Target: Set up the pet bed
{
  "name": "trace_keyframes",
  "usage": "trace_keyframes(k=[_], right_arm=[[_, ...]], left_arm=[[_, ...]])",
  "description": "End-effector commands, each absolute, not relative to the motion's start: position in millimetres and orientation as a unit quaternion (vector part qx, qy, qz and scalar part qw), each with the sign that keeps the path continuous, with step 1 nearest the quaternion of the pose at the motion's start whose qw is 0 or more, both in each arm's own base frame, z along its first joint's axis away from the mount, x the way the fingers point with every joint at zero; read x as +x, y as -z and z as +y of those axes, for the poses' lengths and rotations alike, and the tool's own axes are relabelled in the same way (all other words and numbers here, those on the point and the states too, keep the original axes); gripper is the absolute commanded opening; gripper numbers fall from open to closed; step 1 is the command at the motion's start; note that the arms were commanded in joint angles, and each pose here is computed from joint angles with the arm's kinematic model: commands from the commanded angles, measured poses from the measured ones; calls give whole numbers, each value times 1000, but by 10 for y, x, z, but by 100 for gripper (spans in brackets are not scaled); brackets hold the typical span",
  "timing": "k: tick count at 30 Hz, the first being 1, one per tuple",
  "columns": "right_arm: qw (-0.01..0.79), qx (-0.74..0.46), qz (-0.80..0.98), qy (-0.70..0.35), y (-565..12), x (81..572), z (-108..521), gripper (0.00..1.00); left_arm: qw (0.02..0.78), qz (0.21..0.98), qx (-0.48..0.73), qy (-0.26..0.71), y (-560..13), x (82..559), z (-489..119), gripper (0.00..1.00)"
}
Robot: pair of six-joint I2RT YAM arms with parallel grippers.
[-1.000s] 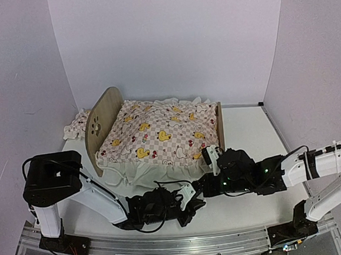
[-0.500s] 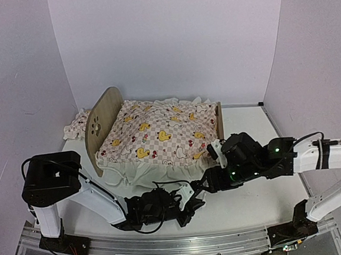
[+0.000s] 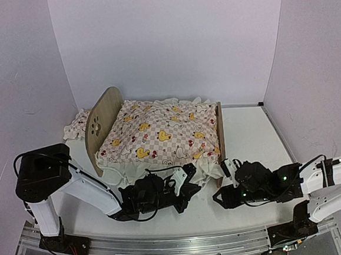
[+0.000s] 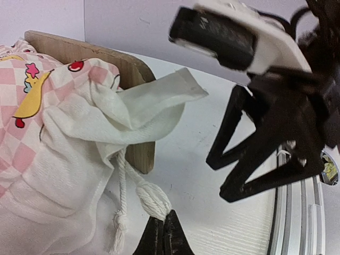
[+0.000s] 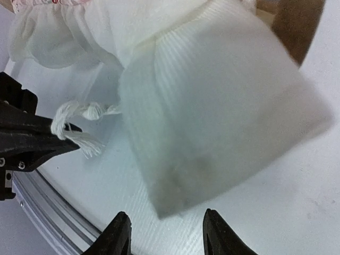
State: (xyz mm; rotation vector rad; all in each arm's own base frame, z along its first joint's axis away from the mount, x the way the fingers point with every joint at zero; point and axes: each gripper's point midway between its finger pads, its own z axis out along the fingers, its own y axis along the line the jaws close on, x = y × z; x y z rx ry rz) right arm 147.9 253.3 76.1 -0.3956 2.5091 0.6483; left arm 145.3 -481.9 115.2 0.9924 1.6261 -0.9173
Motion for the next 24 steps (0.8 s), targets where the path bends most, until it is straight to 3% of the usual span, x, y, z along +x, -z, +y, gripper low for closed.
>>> trace_keyframes(k=[1, 3, 9, 14, 19, 24], right_arm=[[368, -71, 877, -302, -918, 1753, 2715, 45], [395, -65, 864, -307, -876, 1811, 2740, 40], [479, -70, 806, -340, -988, 1930, 2946, 42], [494, -12, 813, -308, -800, 2047, 2828, 41], [495, 23, 821, -285, -596, 2117, 2765, 50], [519, 21, 810, -271, -601, 2211, 2855, 50]], left_arm=[[506, 655, 387, 407, -1456, 1496, -4820, 0], [507, 654, 386, 408, -1474, 1505, -4825, 0], [511, 649, 387, 411, -1541, 1502, -4825, 0], [516, 645, 387, 410, -1603, 1501, -4806, 0], [518, 643, 387, 410, -1626, 1501, -4802, 0], [519, 641, 388, 411, -1642, 1499, -4805, 0]])
